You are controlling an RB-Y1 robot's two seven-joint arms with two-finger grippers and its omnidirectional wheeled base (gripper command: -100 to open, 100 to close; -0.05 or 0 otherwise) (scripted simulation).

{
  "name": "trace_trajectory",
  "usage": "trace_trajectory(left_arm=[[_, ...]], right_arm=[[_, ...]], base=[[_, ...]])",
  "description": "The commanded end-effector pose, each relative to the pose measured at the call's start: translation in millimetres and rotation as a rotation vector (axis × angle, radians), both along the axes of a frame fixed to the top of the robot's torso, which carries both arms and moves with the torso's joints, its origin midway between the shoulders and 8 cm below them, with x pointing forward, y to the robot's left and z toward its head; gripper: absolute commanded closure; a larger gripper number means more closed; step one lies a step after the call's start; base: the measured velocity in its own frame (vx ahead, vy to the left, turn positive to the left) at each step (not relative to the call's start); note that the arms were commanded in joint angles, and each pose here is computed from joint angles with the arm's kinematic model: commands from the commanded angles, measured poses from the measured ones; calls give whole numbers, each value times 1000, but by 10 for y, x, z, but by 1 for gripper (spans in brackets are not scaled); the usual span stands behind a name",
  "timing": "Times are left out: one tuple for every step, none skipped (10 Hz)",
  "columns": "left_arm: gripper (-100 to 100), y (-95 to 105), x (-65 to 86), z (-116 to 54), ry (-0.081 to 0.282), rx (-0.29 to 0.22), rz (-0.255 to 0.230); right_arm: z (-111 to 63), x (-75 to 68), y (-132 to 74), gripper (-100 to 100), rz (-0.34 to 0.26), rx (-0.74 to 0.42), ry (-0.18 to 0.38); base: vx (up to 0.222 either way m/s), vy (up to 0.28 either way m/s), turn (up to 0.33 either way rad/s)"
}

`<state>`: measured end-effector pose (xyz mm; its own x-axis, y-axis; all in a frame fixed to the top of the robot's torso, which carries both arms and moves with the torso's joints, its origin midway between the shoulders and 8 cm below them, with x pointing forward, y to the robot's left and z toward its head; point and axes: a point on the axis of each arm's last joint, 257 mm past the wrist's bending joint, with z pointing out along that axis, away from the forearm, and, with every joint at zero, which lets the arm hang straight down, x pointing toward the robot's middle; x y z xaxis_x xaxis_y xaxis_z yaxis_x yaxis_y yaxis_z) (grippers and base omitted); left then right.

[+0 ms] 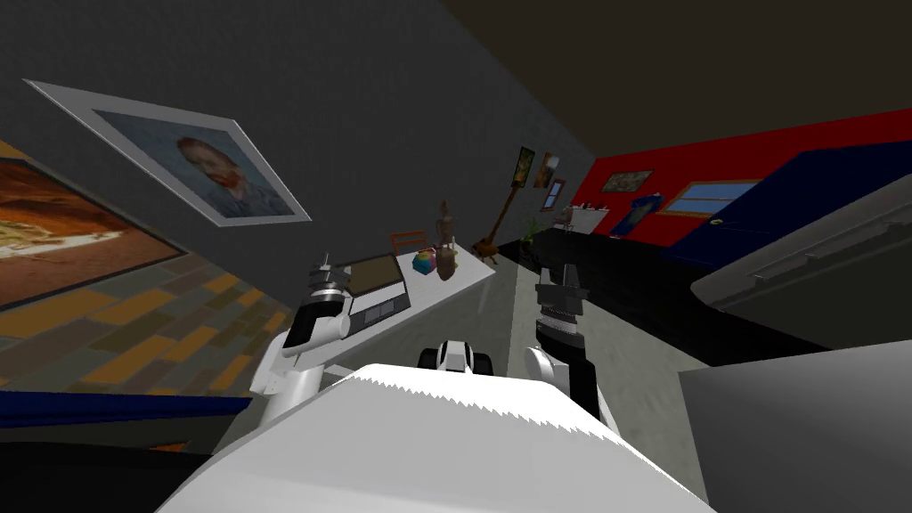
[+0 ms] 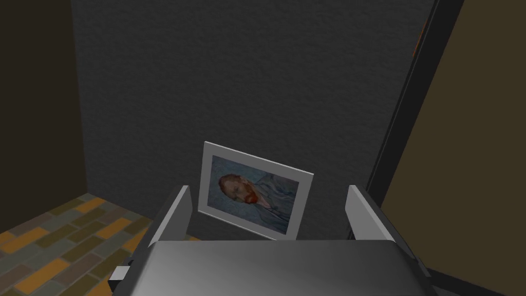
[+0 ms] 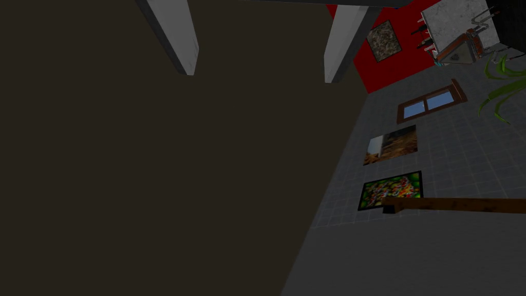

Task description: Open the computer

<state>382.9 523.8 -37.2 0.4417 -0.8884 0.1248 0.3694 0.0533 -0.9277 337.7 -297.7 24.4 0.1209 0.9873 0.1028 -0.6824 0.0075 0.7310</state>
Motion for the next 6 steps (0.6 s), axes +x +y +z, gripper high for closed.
trace_trajectory(left_arm=[[-100,329,-85,-112,12,-66,64],[-100,454,-126,-161,15,-93,89],[-100,579,-171,-213,18,-120,114],[-100,704,-220,-266,20,-149,140],[-100,827,-273,-321,22,-178,165],[-100,947,-328,-376,23,-207,191]], right_arm=[[0,0,0,0,0,0,0],[0,0,0,0,0,0,0],[0,0,0,0,0,0,0],[0,0,0,0,0,0,0],[0,0,0,0,0,0,0],[0,0,0,0,0,0,0]], base=[[69,-72,-196],[64,-75,-216],[59,-78,-253],[73,-84,-196],[86,-87,-233],[77,-75,-236]])
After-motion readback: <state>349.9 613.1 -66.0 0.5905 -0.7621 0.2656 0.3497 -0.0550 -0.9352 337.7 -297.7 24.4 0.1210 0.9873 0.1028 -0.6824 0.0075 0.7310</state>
